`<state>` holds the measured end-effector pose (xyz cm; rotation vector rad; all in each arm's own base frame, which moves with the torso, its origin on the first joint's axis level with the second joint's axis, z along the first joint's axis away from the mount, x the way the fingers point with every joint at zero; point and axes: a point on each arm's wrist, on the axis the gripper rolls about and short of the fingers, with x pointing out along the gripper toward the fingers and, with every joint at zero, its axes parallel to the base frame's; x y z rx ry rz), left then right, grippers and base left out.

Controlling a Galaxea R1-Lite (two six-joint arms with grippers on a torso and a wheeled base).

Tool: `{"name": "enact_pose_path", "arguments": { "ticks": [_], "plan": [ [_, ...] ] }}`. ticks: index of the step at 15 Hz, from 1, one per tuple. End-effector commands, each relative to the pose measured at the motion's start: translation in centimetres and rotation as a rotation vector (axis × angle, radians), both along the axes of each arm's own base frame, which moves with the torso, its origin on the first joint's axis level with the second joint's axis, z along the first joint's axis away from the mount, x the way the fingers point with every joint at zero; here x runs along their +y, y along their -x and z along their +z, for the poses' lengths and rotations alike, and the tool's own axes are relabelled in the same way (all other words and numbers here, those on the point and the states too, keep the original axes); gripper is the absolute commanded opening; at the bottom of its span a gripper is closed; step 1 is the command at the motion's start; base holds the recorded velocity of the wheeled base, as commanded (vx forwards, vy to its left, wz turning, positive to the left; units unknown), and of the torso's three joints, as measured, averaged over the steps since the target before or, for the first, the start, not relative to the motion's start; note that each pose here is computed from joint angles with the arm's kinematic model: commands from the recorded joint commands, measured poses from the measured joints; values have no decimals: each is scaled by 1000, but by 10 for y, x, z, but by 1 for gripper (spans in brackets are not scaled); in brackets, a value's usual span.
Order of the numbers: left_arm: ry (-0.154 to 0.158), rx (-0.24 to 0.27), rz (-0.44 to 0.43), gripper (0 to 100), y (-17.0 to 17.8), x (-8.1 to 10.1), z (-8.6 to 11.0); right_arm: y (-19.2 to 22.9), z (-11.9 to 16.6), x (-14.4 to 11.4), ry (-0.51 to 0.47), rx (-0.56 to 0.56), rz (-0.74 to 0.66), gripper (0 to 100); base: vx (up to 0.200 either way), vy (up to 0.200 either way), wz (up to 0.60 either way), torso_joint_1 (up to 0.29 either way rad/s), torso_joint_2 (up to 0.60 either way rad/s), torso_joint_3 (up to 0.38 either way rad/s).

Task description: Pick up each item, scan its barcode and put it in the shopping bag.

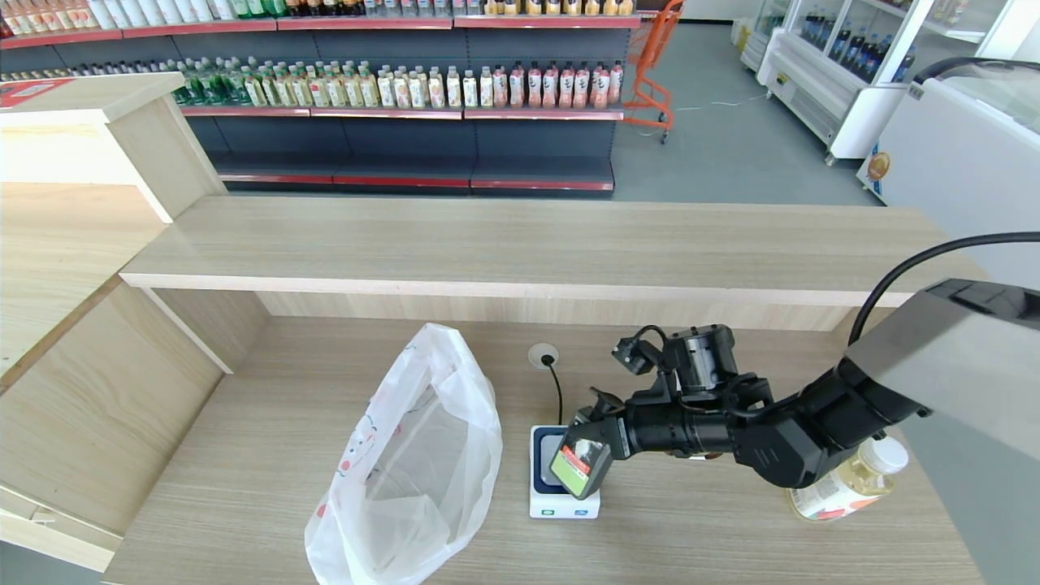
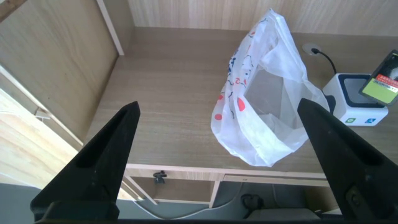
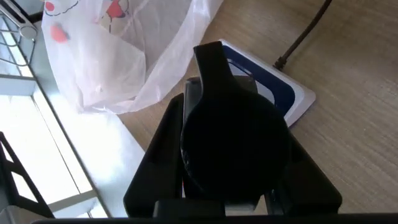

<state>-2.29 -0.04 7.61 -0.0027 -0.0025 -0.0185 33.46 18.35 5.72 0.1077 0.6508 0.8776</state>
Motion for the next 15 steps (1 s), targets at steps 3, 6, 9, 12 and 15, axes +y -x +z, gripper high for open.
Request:
{"name": "enact_pose_path", "arguments": {
  "ticks": [3, 6, 9, 12, 15],
  "plan": [
    [0, -1, 0, 100, 0, 0, 0, 2, -8, 9, 1, -2, 22, 0, 0, 0, 0, 0, 0, 0],
    [0, -1, 0, 100, 0, 0, 0, 1, -11, 12, 15, -22, 0, 0, 0, 0, 0, 0, 0, 0],
    [0, -1, 0, 100, 0, 0, 0, -1, -13, 12, 13, -47, -1, 0, 0, 0, 0, 0, 0, 0],
    [0, -1, 0, 100, 0, 0, 0, 0, -9, 12, 11, -72, -7, 0, 0, 0, 0, 0, 0, 0],
    [0, -1, 0, 100, 0, 0, 0, 7, 42, 0, -142, -61, -50, 0, 0, 0, 0, 0, 0, 0]
  ]
}}
